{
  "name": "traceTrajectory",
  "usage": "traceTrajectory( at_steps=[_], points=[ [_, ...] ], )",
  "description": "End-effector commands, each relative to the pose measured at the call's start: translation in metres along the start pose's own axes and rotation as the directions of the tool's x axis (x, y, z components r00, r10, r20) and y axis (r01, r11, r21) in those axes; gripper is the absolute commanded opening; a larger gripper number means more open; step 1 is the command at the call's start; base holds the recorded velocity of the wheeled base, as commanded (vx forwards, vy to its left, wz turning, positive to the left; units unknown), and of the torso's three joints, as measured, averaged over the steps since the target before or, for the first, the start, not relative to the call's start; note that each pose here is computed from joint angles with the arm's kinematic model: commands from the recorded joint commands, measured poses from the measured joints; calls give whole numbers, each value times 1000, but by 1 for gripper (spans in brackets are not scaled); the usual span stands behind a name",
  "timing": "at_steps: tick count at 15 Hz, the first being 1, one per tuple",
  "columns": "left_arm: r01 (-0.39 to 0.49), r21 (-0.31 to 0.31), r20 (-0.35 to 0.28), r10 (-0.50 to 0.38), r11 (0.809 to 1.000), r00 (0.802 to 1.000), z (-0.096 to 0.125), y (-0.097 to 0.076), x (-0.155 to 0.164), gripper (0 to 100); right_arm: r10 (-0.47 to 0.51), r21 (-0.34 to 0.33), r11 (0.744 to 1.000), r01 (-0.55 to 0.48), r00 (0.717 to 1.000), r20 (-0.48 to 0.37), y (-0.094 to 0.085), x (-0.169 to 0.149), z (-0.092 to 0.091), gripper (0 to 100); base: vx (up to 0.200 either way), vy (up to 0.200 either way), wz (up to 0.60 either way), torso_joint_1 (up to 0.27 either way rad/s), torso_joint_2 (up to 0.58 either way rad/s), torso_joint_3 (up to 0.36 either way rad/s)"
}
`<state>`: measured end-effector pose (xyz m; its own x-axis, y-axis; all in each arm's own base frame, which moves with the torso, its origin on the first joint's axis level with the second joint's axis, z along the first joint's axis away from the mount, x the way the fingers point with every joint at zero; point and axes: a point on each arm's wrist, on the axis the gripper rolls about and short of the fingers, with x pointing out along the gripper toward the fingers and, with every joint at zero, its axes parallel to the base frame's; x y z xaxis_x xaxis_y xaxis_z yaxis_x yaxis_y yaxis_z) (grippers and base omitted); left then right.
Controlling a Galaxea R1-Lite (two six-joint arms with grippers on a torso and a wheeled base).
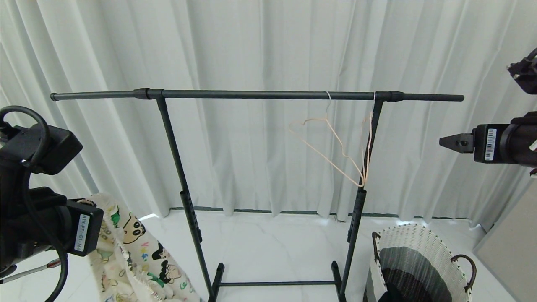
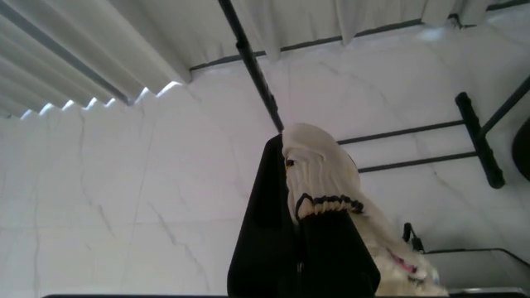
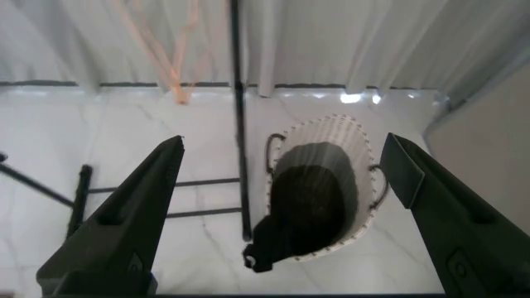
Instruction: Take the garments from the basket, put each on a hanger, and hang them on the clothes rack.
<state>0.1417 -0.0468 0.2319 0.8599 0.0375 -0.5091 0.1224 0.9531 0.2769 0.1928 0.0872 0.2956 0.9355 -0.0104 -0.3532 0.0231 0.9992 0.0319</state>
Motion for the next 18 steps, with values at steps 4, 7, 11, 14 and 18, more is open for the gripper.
traceTrajectory(
  at_steps=[4, 7, 11, 14, 18],
  points=[
    [3, 2, 0, -3, 1000, 1000, 0, -1, 0, 0, -5, -10, 1000, 5, 1000, -18, 8, 18, -3, 100, 200, 0, 0, 10, 2, 5],
    [15, 11, 2, -15, 1000, 1000, 1, -3, 0, 0, -10, -15, 1000, 9, 999, -31, 11, 26, -6, 100, 200, 0, 0, 4, 4, 2],
    [23, 15, 5, -23, 1000, 1000, 1, -4, 0, 0, -19, -18, 1000, 18, 999, -49, 16, 37, -9, 100, 200, 0, 0, 2, 4, 1],
    [23, 16, 3, -23, 1000, 1000, 1, -5, 1, 0, -11, 26, 1000, 14, 996, -90, 27, 52, -19, 100, 0, 0, 0, 0, 0, 0],
    [17, 6, 6, -17, 1000, 1000, 1, -3, 0, 0, -61, 68, 995, 71, 987, -147, 58, 82, -43, 100, 0, 0, 0, 0, 0, 0]
  ],
)
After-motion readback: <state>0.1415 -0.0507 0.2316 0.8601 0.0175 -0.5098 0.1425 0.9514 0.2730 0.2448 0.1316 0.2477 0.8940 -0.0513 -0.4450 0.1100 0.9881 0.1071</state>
